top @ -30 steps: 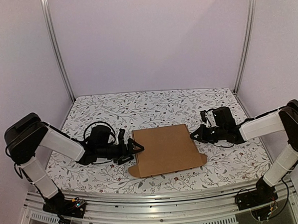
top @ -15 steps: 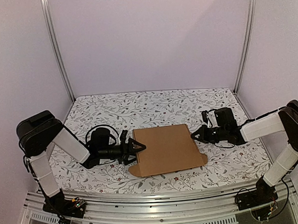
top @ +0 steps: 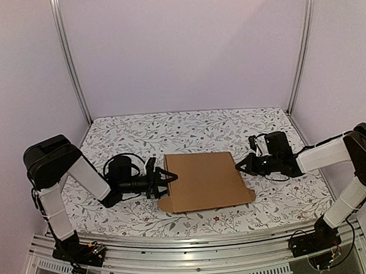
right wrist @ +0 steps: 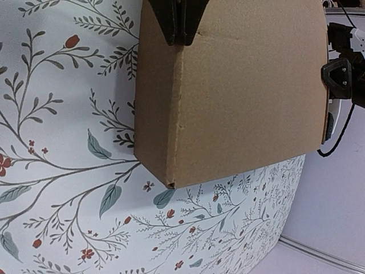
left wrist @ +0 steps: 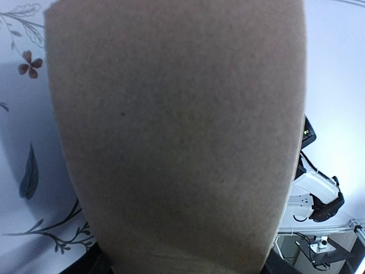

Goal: Fold the paper box

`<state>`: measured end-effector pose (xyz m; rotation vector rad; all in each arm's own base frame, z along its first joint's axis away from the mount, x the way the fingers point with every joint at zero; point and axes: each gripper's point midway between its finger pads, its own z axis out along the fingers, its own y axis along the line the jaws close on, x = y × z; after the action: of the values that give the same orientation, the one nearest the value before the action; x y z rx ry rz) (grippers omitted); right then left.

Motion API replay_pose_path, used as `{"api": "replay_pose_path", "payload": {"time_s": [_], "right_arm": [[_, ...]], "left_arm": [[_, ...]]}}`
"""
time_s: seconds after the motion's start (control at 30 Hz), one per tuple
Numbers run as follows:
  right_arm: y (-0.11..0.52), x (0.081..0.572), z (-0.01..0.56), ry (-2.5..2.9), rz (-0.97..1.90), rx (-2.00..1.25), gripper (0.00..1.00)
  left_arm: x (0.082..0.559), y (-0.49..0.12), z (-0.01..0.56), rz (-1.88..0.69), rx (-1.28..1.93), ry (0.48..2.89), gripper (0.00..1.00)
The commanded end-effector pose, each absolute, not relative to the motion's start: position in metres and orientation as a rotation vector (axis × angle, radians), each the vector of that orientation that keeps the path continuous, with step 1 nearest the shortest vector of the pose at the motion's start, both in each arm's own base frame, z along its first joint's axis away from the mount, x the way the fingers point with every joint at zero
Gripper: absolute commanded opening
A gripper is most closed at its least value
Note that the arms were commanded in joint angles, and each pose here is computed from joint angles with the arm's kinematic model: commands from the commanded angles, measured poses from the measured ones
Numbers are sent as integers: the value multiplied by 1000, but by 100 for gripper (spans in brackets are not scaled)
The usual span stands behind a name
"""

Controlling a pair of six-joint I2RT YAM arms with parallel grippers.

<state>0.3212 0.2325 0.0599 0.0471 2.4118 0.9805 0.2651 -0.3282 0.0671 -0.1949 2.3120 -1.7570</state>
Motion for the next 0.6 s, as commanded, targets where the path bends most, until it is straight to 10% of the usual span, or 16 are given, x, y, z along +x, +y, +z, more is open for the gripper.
{"api": "replay_pose_path", "payload": {"time_s": [0.0, 0.37, 0.57], "right_arm": [[203, 268, 3, 2708, 842, 98, 0], [217, 279, 85, 2520, 942, -71, 12], [215, 276, 157, 2341, 911, -253, 38]], "left_arm": [[268, -326, 88, -1819, -123, 2227, 49], [267, -312, 109, -1866, -130, 2187, 39], [261, -303, 122, -1890, -118, 2190, 38]]}}
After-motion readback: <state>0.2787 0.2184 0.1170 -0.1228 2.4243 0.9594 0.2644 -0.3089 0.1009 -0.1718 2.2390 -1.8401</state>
